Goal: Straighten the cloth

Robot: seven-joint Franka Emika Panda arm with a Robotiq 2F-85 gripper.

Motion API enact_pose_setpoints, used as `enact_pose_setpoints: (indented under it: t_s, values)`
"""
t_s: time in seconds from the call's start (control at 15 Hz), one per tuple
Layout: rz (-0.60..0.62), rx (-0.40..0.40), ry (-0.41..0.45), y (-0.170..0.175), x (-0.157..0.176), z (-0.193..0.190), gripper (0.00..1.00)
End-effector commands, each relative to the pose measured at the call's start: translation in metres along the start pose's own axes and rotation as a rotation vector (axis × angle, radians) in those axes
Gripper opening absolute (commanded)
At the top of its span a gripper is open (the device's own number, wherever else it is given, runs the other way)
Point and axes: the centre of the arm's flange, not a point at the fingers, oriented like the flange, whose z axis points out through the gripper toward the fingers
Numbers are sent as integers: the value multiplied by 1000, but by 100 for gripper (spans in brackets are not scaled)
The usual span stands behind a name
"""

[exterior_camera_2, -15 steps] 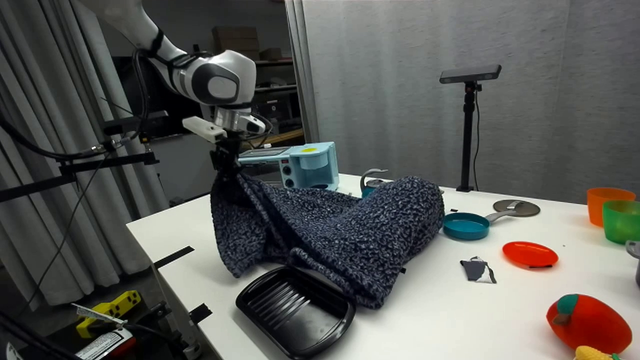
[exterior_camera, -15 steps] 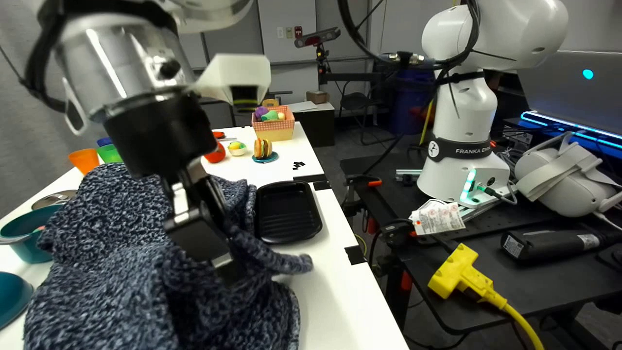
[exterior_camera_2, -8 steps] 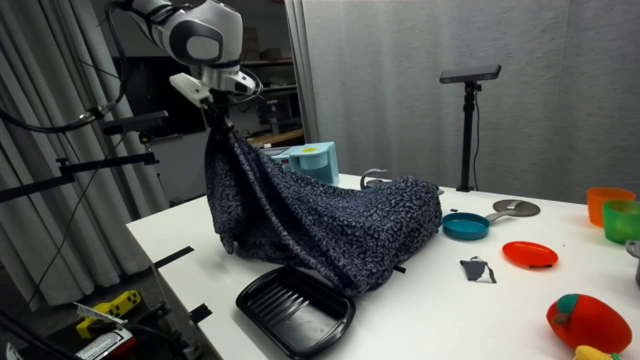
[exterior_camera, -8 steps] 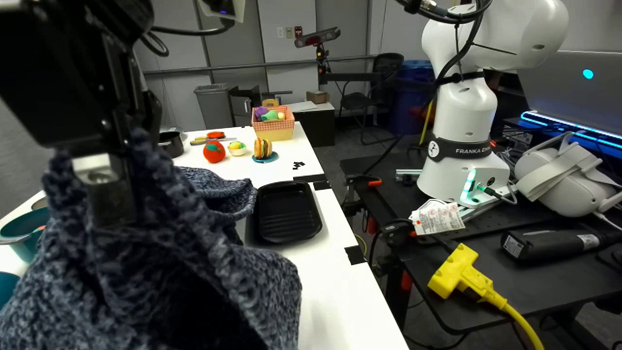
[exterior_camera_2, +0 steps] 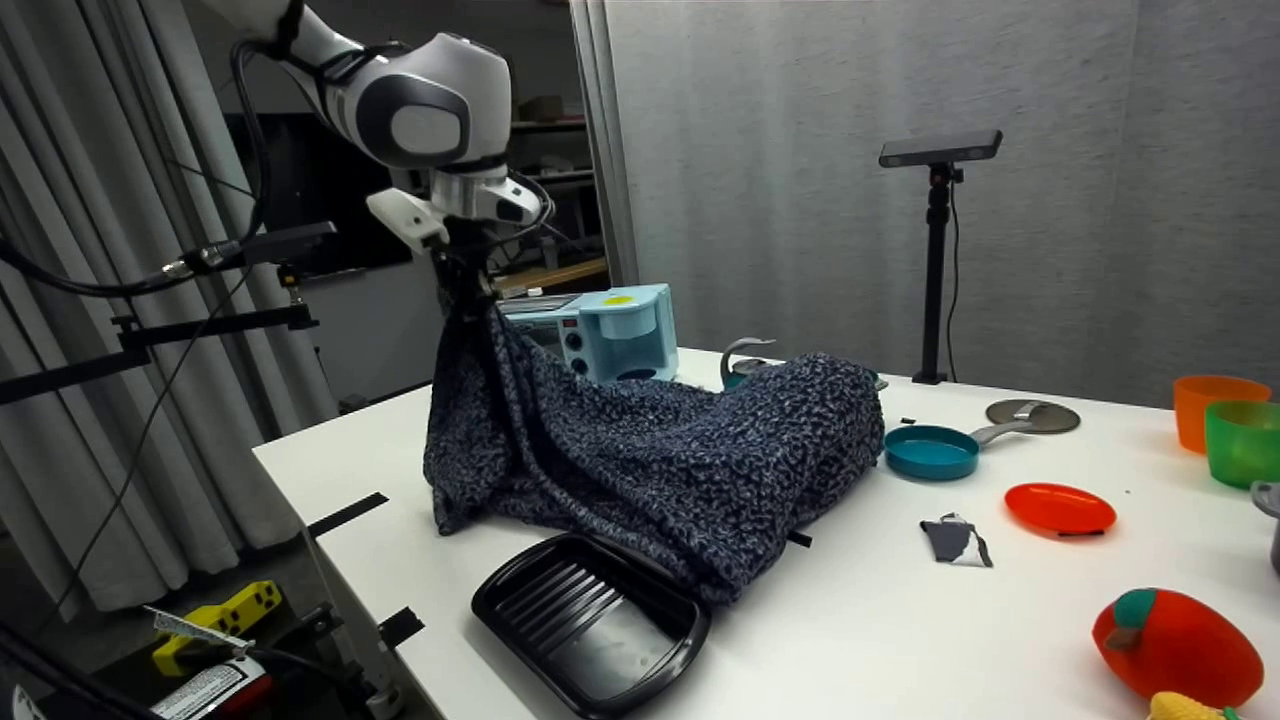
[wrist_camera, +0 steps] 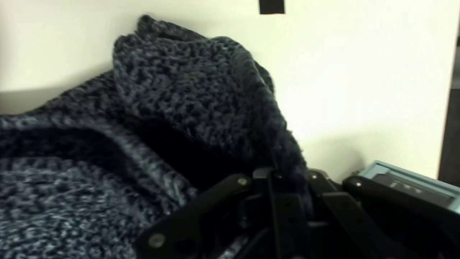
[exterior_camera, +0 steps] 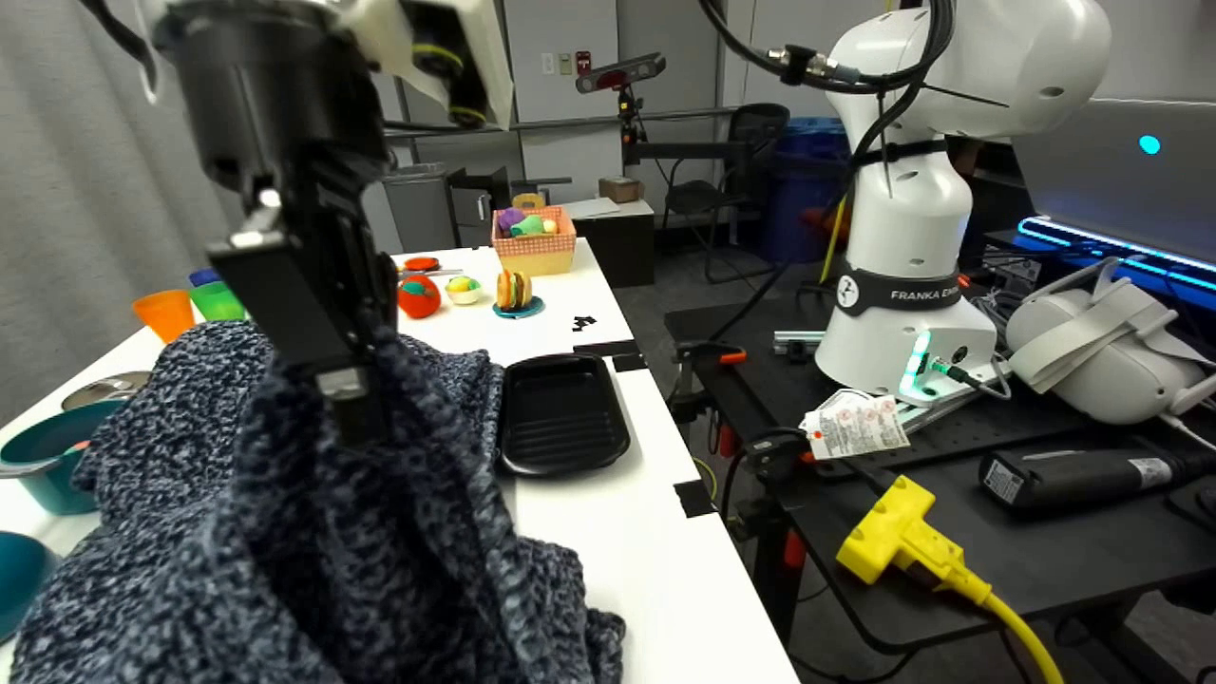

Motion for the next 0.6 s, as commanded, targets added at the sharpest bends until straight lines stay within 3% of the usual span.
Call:
enact_pose_setpoints:
  t_s: [0.0, 0.07, 0.13, 0.27, 0.53]
  values:
    - [11, -145, -41, 52, -23, 36, 1]
    - [9, -188, -62, 63, -30, 46, 5]
    - [11, -224, -84, 74, -35, 54, 29]
    - [18, -282, -105, 91, -41, 63, 32]
    - [35, -351, -100, 104, -47, 64, 63]
